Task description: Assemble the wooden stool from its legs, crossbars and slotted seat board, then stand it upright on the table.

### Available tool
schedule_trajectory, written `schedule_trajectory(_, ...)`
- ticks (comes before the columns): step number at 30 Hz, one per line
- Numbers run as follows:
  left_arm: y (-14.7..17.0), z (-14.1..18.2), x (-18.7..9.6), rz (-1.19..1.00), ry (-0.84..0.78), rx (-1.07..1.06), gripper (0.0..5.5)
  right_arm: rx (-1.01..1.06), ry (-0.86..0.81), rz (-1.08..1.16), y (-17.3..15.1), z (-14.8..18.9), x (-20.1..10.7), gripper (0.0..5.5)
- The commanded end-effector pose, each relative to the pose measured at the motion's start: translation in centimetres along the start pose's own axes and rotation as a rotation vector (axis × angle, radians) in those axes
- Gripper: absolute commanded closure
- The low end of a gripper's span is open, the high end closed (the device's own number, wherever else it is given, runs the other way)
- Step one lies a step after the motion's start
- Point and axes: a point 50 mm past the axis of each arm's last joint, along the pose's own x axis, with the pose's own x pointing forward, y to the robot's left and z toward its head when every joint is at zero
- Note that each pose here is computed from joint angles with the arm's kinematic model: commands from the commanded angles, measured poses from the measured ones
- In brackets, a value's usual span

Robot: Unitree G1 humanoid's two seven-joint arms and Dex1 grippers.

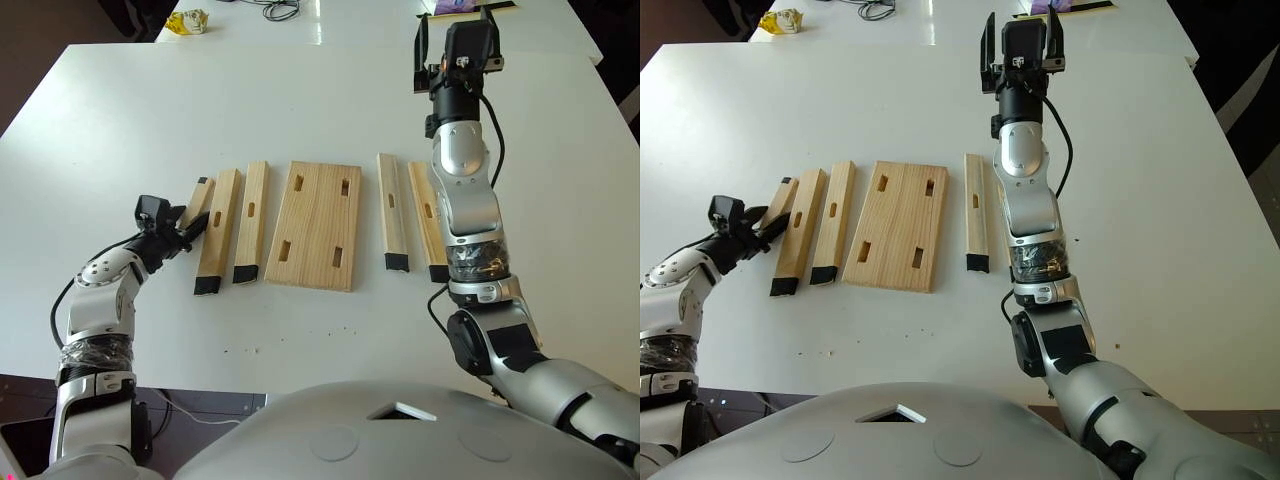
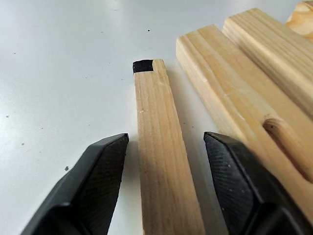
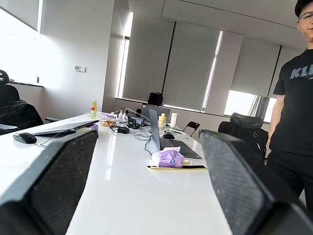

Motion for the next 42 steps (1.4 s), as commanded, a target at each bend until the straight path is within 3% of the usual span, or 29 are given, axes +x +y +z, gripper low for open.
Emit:
schedule_trajectory(1, 0.0, -2.1, -1.5, 0.042, 0.119, -0.011, 3.42, -0.008, 0.011, -0.018, -0.4, -0.3, -0.3, 1.71)
schedule_trajectory(6, -1.0, -2.1, -2.4, 0.018, 0.143, 0.001, 4.2, -0.008, 0.02, -0.028, -0.5, -0.5, -0.6, 1.71)
schedule_trajectory(14, -0.6, -1.4, -1.4, 0.038, 0.132, 0.005, 4.2, -0.007, 0.017, -0.035, -0.6, -0.3, -0.5, 1.71)
schedule_trajectory(18, 0.3, 2.3, -1.3, 0.066, -0.025, -0.03, 4.2, -0.014, 0.012, -0.034, -1.0, -0.3, -0.5, 1.71)
schedule_trajectory(21, 1.0, 7.2, -1.5, 0.075, -0.22, -0.047, 4.2, -0.017, -0.007, 0.007, -1.5, 0.0, 0.2, 1.71)
schedule_trajectory(24, -0.5, 13.6, -2.0, -0.025, -0.529, -0.09, 4.2, 0.122, 0.064, 0.198, -1.1, -0.4, 1.2, 1.71)
schedule_trajectory(27, -4.4, 17.4, -2.6, -0.261, -0.739, -0.116, 4.2, 0.343, 0.123, 0.436, -0.8, -0.5, 1.1, 1.71)
schedule_trajectory(31, -7.8, 18.2, -3.1, -0.567, -0.846, -0.14, 4.2, 0.524, 0.085, 0.669, -1.7, 0.8, 1.2, 1.71)
schedule_trajectory(37, -9.6, 18.0, -1.7, -0.692, -0.86, -0.185, 4.2, 0.597, 0.06, 0.947, -2.7, 2.2, 1.3, 1.71)
schedule_trajectory(42, -11.8, 17.7, -1.4, -0.807, -0.888, -0.266, 4.2, 0.704, 0.066, 1.222, -2.5, 3.2, -0.4, 1.71)
